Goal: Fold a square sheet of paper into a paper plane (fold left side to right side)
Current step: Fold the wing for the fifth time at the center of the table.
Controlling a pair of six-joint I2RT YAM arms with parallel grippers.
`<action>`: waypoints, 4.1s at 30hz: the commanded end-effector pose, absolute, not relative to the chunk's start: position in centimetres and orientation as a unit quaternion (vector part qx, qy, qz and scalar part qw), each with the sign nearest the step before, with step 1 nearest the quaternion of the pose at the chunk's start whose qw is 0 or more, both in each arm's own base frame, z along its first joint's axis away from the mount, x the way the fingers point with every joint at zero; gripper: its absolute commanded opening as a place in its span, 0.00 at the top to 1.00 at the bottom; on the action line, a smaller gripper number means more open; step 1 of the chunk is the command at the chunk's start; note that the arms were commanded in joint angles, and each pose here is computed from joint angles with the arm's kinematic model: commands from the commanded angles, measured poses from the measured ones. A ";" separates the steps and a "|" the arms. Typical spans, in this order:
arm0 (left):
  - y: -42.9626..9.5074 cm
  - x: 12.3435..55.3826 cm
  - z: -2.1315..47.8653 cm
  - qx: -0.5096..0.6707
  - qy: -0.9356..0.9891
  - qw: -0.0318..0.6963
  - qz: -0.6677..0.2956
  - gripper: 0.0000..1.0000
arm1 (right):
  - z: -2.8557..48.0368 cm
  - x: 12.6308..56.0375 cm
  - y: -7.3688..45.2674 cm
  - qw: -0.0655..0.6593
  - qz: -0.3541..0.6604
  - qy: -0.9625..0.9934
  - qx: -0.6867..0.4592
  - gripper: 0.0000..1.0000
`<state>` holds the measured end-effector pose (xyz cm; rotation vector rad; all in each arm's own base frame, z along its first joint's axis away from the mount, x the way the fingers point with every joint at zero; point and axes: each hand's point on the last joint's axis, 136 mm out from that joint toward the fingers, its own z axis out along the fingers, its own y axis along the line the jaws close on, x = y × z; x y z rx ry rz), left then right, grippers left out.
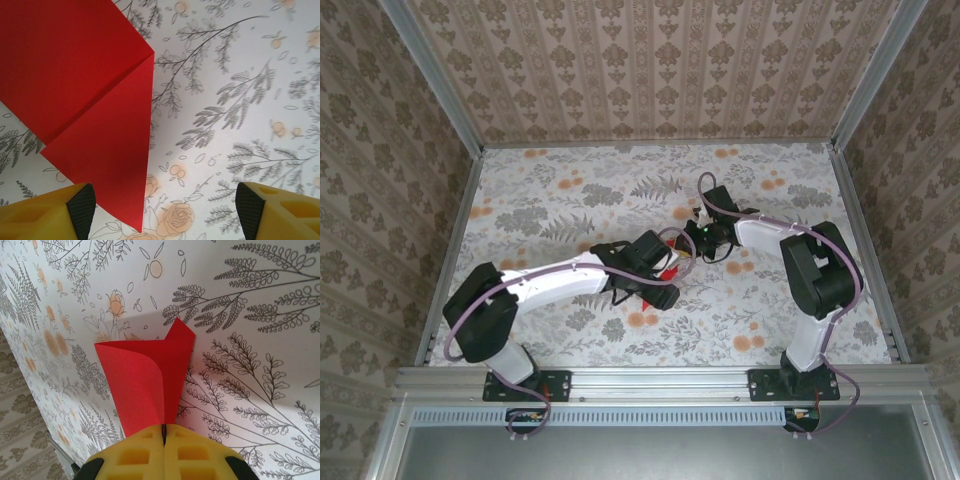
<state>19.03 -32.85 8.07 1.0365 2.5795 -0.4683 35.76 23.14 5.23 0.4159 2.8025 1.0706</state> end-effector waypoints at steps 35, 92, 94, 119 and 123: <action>-32.6 21.1 3.3 0.392 0.907 0.152 0.006 0.61 | 4.2 36.0 23.1 0.046 0.325 0.932 0.154 1.00; -35.0 24.4 5.1 0.141 0.912 0.032 -0.383 0.92 | 6.4 33.2 17.5 0.205 0.308 0.926 0.072 0.27; -34.9 24.6 5.1 0.128 0.909 0.030 -0.396 0.93 | 6.2 33.0 18.0 0.205 0.314 0.925 0.066 0.27; -34.3 25.3 5.0 0.057 0.868 0.011 -0.493 0.94 | 4.6 33.7 23.0 0.204 0.375 0.902 0.063 0.31; -33.9 25.5 4.8 0.041 0.865 0.011 -0.500 0.94 | 4.2 34.0 23.4 0.202 0.383 0.898 0.073 0.32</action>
